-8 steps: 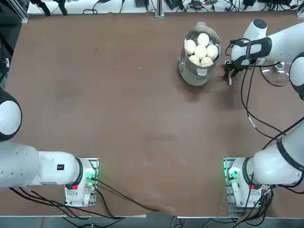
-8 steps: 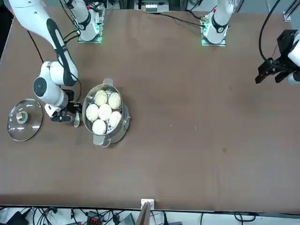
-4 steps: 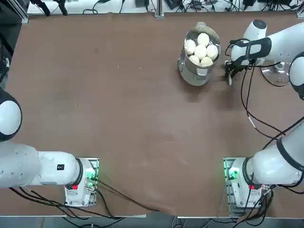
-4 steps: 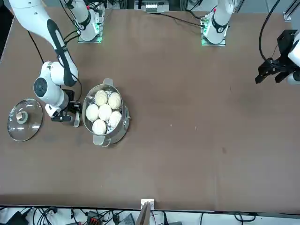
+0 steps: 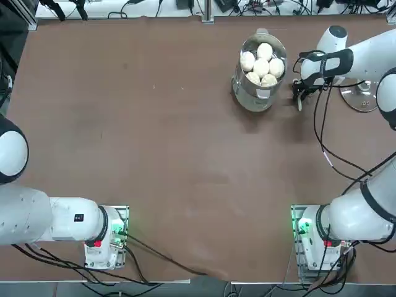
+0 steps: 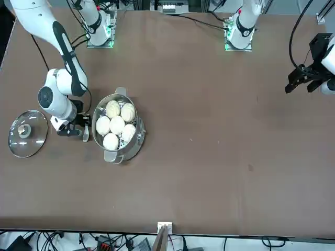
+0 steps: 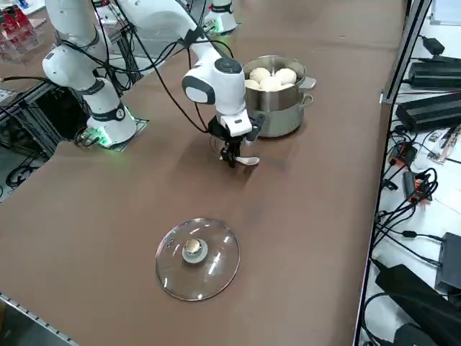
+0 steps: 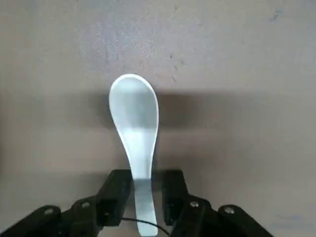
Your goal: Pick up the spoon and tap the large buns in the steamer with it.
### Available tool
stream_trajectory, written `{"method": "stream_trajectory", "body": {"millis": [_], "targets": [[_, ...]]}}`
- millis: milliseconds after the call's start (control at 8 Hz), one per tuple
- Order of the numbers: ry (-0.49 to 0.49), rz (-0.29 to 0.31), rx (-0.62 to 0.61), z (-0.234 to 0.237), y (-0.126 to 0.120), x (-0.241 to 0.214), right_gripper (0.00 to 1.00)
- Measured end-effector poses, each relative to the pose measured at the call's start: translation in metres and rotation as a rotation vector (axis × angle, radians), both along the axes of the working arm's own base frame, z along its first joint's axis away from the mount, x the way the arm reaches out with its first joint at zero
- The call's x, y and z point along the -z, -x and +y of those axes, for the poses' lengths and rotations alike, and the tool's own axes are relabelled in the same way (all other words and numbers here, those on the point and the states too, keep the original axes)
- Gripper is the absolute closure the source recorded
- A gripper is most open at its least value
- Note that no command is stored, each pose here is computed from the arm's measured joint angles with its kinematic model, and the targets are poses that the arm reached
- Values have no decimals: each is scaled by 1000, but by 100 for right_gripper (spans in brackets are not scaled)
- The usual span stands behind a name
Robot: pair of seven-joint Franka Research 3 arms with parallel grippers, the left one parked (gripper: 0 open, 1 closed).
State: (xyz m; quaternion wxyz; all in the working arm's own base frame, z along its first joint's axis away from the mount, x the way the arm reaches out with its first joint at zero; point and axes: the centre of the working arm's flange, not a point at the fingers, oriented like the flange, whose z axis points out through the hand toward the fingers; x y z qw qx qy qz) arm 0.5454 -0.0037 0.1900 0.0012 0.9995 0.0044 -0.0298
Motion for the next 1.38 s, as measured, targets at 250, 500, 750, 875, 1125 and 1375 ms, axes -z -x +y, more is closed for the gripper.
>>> {"method": "stream_trajectory", "body": {"millis": [250, 500, 750, 875, 1125, 1375], "targets": [[0, -1, 0, 0, 0, 0, 58], [0, -2, 0, 0, 0, 0, 62], [0, -3, -2, 1, -1, 0, 68], [0, -5, -5, 3, -2, -1, 71], [0, -9, -8, 5, -4, -2, 83], [0, -10, -8, 5, -4, -3, 83]]}}
